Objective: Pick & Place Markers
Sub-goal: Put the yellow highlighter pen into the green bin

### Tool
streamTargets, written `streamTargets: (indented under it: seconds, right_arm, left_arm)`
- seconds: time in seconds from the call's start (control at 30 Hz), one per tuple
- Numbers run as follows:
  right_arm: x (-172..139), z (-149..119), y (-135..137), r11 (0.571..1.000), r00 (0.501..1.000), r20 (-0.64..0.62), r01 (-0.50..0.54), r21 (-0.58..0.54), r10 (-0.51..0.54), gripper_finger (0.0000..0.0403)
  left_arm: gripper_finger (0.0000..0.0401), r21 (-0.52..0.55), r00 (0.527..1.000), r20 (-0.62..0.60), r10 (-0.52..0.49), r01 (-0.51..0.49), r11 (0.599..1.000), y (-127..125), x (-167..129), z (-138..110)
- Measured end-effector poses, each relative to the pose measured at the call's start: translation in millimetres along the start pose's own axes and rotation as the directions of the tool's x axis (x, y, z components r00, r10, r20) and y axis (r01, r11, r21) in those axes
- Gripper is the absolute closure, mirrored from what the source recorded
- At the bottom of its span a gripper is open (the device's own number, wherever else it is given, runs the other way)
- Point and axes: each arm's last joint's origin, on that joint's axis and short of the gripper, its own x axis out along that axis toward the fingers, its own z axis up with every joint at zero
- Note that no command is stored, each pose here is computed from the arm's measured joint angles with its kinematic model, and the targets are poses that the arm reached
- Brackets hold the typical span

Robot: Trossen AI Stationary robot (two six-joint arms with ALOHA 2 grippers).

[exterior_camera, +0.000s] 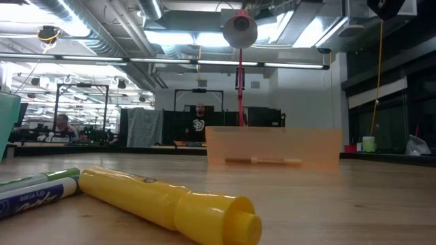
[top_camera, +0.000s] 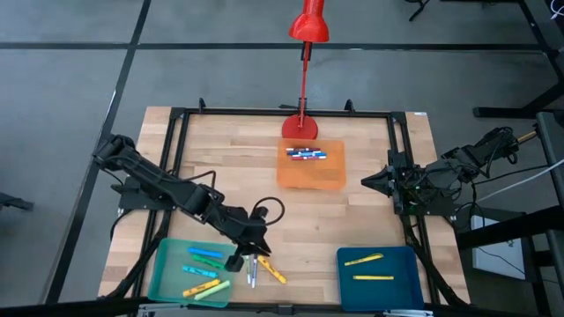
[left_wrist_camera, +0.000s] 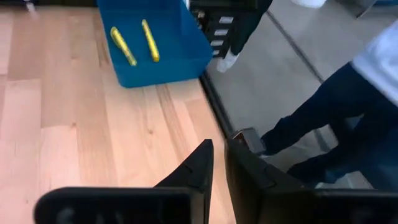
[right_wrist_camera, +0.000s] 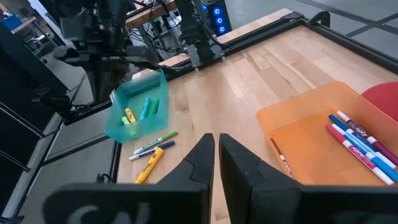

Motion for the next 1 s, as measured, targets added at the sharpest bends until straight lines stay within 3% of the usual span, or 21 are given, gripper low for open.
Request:
streamTargets:
  seconds: [0.3, 0.6, 1.0]
  right_arm:
    - [0.1, 0.0, 0.0, 1.000, 1.000, 0.000, 0.000, 0.000, 0.000, 0.0377]
    - [0.1, 0.0, 0.0, 1.000, 1.000, 0.000, 0.000, 0.003, 0.000, 0.0377]
    - [0.1, 0.0, 0.0, 1.000, 1.000, -0.001, 0.000, 0.004, 0.000, 0.0377]
  left_arm:
    - [0.0377, 0.000, 0.993, -0.097, -0.064, 0.065, 0.998, -1.6, 25.6, -0.5]
    - [0.0377, 0.111, 0.976, -0.215, -0.033, 0.058, 0.992, -5.1, 44.7, 14.9]
    - [0.0377, 0.157, 0.955, -0.296, -0.005, 0.054, 0.986, -0.5, 70.7, 3.1]
